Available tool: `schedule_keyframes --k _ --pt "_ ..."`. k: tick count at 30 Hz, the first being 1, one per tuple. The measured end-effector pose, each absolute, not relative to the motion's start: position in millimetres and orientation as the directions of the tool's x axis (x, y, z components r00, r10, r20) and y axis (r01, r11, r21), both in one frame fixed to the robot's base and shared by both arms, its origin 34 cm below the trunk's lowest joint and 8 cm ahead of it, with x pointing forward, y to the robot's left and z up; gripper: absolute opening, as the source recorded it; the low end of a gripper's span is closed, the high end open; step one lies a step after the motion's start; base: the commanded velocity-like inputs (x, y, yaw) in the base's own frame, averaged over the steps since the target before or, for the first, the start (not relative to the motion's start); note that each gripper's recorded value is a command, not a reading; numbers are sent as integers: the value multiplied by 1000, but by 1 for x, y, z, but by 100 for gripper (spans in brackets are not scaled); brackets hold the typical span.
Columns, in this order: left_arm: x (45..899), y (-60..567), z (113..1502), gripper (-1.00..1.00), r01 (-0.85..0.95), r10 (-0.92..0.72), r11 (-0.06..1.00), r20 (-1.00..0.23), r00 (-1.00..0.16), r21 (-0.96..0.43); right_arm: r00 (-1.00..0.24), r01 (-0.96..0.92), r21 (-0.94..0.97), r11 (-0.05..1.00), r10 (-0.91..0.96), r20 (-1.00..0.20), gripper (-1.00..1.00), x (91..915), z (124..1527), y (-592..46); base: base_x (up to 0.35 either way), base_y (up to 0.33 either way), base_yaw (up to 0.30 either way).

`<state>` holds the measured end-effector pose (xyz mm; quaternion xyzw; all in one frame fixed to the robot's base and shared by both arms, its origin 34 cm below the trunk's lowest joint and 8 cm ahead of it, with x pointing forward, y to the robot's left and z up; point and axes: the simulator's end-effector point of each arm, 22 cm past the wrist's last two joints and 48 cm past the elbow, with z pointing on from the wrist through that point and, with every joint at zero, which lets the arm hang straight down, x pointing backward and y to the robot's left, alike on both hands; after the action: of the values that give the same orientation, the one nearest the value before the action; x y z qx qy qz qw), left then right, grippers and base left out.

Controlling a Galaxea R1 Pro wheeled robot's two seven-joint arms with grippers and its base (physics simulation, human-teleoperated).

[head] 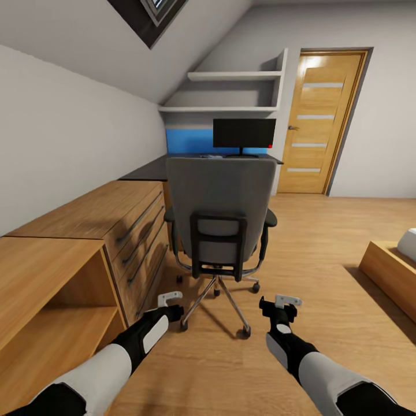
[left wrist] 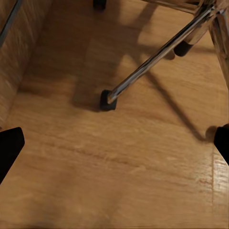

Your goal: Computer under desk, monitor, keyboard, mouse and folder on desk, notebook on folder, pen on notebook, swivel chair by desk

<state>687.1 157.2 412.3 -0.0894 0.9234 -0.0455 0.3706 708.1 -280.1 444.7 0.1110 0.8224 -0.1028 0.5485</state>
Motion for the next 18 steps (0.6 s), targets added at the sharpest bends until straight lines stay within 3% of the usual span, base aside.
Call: schedule_keyframes --k 18 --pt "694 144 404 100 -139 -223 975 -739 -635 -174 -379 103 -13 995 27 -925 100 716 434 -205 0 0 0"
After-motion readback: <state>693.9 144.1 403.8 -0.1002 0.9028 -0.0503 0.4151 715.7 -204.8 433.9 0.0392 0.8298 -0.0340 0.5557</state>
